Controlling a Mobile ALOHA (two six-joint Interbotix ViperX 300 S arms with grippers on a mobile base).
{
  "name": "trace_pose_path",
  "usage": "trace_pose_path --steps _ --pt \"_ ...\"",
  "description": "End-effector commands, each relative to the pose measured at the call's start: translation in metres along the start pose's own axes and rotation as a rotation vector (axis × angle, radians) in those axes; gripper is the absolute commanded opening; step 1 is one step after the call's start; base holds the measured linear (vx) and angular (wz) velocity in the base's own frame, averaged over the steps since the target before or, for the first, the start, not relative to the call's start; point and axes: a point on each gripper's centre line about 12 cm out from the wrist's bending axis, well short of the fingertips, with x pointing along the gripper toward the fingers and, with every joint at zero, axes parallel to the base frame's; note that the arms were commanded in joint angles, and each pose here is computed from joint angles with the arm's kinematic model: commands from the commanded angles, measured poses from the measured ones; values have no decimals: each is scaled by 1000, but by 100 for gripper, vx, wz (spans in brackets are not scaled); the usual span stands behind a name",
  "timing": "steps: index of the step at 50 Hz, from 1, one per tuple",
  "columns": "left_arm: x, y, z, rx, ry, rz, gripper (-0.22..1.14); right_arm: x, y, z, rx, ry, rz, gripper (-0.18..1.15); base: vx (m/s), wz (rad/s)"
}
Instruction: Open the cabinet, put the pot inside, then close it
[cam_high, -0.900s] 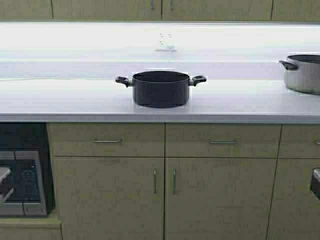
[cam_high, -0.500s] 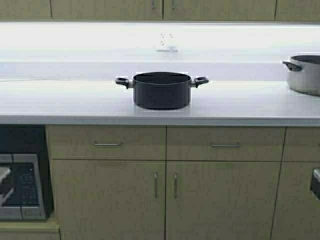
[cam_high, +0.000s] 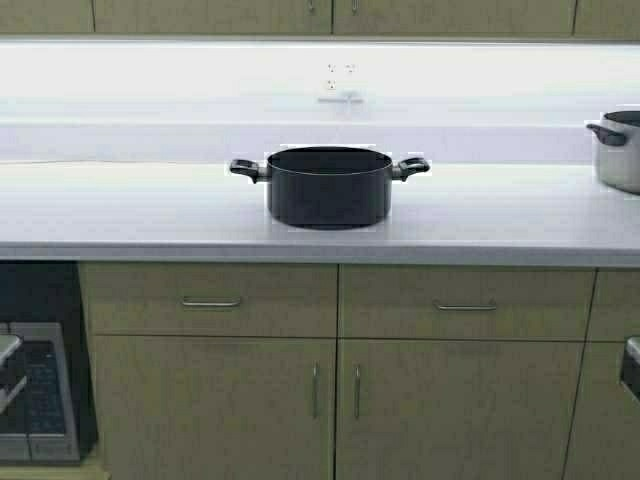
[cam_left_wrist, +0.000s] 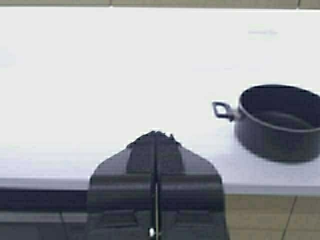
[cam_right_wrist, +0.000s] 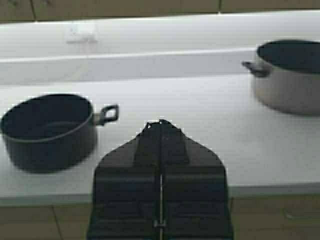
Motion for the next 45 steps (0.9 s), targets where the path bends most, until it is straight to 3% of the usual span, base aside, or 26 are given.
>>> trace_pose_path --steps 1,45 --pt "-2 0 4 -3 8 -1 2 4 1 8 -15 -15 6 5 27 -10" --pt "6 0 -7 -3 75 2 3 7 1 2 -16 11 8 5 27 2"
